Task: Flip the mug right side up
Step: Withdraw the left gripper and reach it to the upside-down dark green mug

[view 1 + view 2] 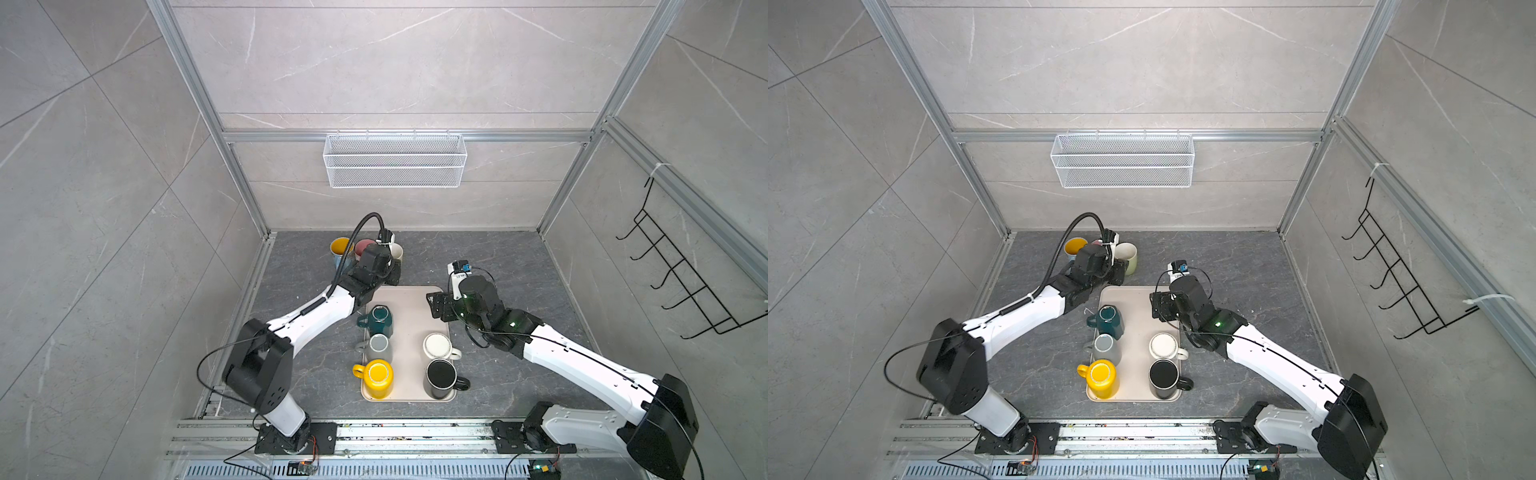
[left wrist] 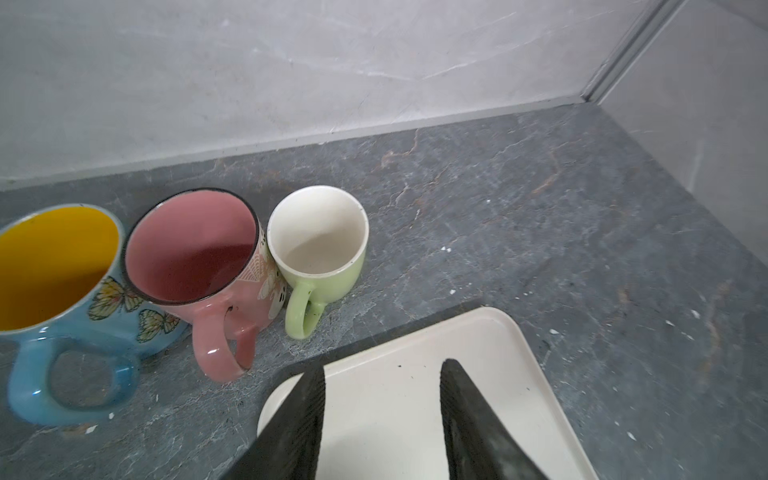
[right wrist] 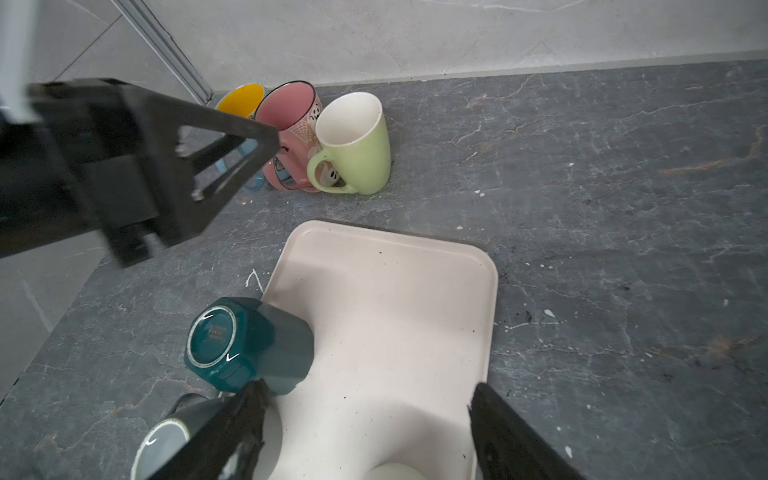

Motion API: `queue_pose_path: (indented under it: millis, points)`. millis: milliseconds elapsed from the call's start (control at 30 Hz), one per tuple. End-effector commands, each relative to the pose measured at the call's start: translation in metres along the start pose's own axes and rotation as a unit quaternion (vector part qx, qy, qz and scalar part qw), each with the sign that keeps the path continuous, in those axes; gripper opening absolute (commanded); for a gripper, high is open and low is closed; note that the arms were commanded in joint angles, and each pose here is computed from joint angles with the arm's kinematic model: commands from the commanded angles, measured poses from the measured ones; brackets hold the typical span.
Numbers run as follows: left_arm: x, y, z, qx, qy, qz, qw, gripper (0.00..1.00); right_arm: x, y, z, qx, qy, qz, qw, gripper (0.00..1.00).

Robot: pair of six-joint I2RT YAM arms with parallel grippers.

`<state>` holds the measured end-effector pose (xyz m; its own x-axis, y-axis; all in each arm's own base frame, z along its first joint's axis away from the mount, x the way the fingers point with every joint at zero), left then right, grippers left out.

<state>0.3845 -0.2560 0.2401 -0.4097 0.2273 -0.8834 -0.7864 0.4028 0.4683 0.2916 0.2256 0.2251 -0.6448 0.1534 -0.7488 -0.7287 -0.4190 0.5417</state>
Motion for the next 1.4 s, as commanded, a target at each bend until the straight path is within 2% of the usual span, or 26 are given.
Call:
queue_pose_path:
  millis: [0,167,267,367,467,533,600,700,900,967,1000,1067,1100,1167,1267,1367]
  points:
    - [-0.019,0.048,0.007,-0.009,-0.011,-0.011,1.000,0.49,0.005,0.000,0.006,-0.016,-0.002,0.024,1.000,0.78]
    - [-0.010,0.115,0.034,-0.072,0.061,0.065,0.993,0.48,0.011,-0.009,0.010,-0.023,-0.007,0.047,0.999,0.77]
    - [0.005,0.143,0.038,-0.078,0.132,0.098,0.983,0.49,0.015,-0.018,0.013,-0.026,-0.016,0.058,0.998,0.77]
    - [0.022,0.155,0.037,-0.054,0.233,0.116,0.964,0.46,0.015,-0.023,0.017,-0.031,-0.022,0.065,0.997,0.77]
    - [0.035,0.153,0.034,-0.012,0.344,0.117,0.932,0.44,0.013,-0.025,0.021,-0.038,-0.024,0.066,0.997,0.77]
    - [0.042,0.148,0.035,0.009,0.413,0.112,0.904,0.44,0.012,-0.025,0.022,-0.039,-0.026,0.065,0.997,0.76]
    - [0.050,0.142,0.039,0.007,0.485,0.104,0.868,0.43,0.013,-0.025,0.021,-0.038,-0.027,0.065,0.997,0.76]
    - [0.050,0.132,0.039,0.025,0.551,0.075,0.831,0.43,0.014,-0.025,0.021,-0.039,-0.032,0.067,0.996,0.76]
    - [0.075,0.118,0.043,0.000,0.657,0.075,0.750,0.40,0.020,-0.025,0.016,-0.033,-0.043,0.070,0.996,0.76]
    - [0.093,0.111,0.043,-0.012,0.694,0.084,0.715,0.39,0.023,-0.025,0.014,-0.030,-0.046,0.072,0.996,0.76]
    - [0.102,0.106,0.042,-0.014,0.717,0.088,0.691,0.38,0.023,-0.025,0.013,-0.029,-0.047,0.073,0.996,0.76]
    - [0.117,0.098,0.041,-0.020,0.745,0.092,0.660,0.37,0.025,-0.026,0.013,-0.028,-0.047,0.075,0.996,0.76]
    - [0.123,0.095,0.041,-0.026,0.755,0.095,0.649,0.36,0.025,-0.026,0.012,-0.026,-0.048,0.074,0.996,0.76]
    - [0.130,0.091,0.042,-0.038,0.762,0.099,0.639,0.36,0.025,-0.026,0.012,-0.025,-0.046,0.075,0.996,0.76]
    - [0.130,0.087,0.045,-0.050,0.766,0.097,0.633,0.36,0.024,-0.026,0.011,-0.021,-0.044,0.075,0.996,0.76]
    - [0.133,0.081,0.047,-0.060,0.776,0.095,0.621,0.36,0.025,-0.028,0.011,-0.019,-0.044,0.077,0.996,0.76]
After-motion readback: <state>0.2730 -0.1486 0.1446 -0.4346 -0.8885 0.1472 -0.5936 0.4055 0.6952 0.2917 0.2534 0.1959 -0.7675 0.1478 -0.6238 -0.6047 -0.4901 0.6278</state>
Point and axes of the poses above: each gripper's point midway between its finger pads, its own y axis back along the fingers, its own z axis along the line the jaws close on, x = y × z, the point moved 2 cm from there along y, back along the fingers, and after that the axes turned 8 degrees about -y, right-handed, at the moved point
